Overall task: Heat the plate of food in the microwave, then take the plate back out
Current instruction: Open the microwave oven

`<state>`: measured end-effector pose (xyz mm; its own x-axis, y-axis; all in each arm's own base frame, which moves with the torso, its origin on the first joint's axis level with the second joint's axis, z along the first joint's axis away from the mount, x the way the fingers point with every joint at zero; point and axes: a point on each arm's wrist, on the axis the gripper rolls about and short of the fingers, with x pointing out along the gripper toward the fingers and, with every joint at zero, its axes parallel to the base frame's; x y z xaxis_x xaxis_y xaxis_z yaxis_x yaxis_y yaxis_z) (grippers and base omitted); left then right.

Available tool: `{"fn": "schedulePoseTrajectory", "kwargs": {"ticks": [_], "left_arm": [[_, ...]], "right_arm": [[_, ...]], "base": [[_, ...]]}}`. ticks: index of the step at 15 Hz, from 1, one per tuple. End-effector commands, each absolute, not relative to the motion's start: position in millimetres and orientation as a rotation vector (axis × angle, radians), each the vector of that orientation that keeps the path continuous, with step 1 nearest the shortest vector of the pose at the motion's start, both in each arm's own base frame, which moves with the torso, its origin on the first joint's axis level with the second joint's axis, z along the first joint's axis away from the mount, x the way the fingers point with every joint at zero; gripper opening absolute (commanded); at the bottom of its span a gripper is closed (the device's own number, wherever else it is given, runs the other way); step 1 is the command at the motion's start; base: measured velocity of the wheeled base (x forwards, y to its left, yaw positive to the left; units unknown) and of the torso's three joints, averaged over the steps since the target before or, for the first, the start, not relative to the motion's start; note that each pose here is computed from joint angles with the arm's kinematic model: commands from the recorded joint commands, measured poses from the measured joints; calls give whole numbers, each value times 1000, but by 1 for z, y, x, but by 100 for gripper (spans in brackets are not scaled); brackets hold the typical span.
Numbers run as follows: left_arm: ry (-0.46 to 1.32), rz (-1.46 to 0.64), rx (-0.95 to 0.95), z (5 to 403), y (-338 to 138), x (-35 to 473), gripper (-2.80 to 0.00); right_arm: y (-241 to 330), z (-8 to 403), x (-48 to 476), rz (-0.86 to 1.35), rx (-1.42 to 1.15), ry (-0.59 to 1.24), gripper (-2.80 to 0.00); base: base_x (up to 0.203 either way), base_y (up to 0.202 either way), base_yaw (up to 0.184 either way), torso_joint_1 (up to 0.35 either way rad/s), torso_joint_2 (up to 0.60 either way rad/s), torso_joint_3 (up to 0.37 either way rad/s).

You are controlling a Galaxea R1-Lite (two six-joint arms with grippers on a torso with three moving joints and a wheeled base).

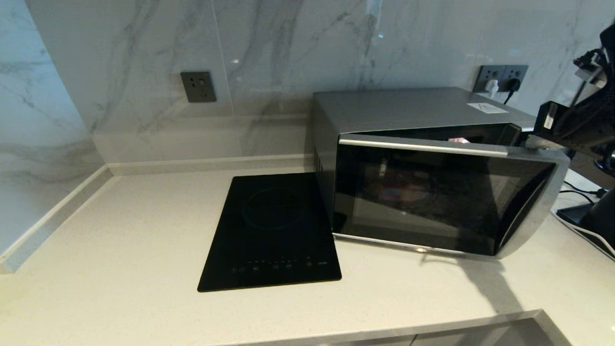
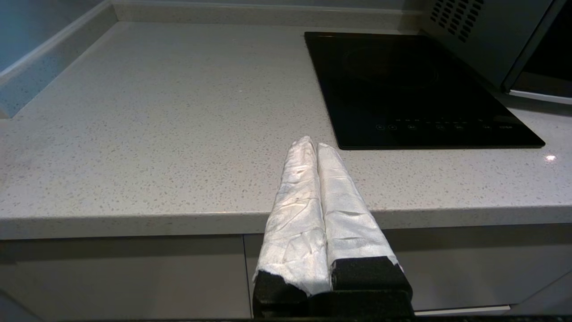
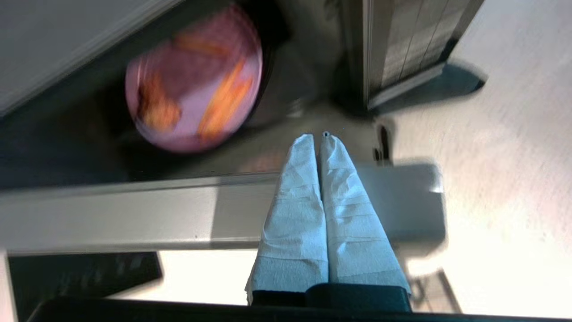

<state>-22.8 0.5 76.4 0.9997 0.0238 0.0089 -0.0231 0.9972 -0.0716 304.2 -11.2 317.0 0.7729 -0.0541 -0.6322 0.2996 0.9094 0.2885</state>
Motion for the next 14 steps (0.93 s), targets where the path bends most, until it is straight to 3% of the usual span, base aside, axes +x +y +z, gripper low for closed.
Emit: {"fn": "schedulePoseTrajectory", "kwargs": {"ticks": [1,10,14], "left_arm": [[-9,24,-72,76,0,-23,-280],[-9,24,-72,76,0,-23,-280],[-9,24,-72,76,0,-23,-280]], "right_arm": [[-9,322,276,-148,412,696,-280],[0,328,211,4,472,839,-280],[32,329,196,216,437,936,-280]], "base": [[0,0,0,0,0,0],[0,0,0,0,0,0],[0,0,0,0,0,0]]}}
